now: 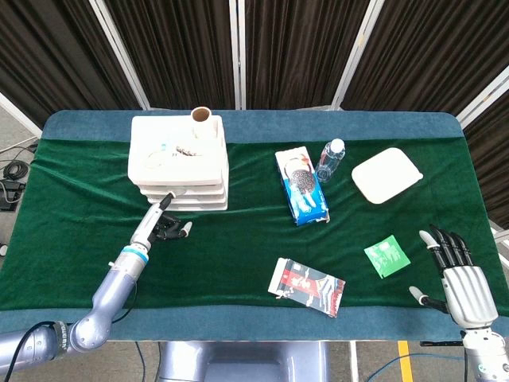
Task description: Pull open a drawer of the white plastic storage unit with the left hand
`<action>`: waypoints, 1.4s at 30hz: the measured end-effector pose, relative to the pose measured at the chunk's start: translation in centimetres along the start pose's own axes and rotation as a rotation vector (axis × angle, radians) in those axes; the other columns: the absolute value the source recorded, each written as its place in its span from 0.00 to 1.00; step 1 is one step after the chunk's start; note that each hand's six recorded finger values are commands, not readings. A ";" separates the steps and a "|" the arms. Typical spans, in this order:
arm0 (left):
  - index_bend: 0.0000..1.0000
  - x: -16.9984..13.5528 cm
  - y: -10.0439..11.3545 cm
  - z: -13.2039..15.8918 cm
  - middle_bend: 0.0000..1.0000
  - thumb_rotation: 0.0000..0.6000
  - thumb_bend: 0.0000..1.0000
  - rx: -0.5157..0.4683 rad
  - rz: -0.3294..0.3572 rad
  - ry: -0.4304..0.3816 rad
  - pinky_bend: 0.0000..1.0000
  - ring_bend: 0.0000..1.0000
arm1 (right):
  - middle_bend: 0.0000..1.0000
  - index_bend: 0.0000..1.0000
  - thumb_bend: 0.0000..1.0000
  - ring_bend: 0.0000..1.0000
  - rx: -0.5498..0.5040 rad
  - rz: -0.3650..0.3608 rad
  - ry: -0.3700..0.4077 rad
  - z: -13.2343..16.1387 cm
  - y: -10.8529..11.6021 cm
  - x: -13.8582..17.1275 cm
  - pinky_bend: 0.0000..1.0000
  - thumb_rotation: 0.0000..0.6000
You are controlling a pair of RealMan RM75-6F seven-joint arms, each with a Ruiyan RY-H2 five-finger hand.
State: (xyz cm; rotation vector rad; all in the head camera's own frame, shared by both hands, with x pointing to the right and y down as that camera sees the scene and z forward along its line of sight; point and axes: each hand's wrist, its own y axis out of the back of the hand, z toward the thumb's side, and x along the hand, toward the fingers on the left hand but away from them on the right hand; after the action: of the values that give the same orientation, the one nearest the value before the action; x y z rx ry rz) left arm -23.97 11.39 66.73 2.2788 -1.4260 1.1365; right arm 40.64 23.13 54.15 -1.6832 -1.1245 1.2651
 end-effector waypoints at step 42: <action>0.26 0.3 -2.5 0.6 0.95 1.00 0.44 0.005 -0.077 -0.019 0.80 0.81 | 0.00 0.00 0.04 0.00 0.000 0.007 0.006 0.1 -0.2 0.0 0.00 1.00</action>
State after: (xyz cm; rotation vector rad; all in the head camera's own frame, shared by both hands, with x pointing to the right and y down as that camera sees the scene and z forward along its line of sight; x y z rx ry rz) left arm -21.54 12.13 67.05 2.3320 -1.3310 1.1002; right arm 40.48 23.19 54.28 -1.6911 -1.1167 1.2634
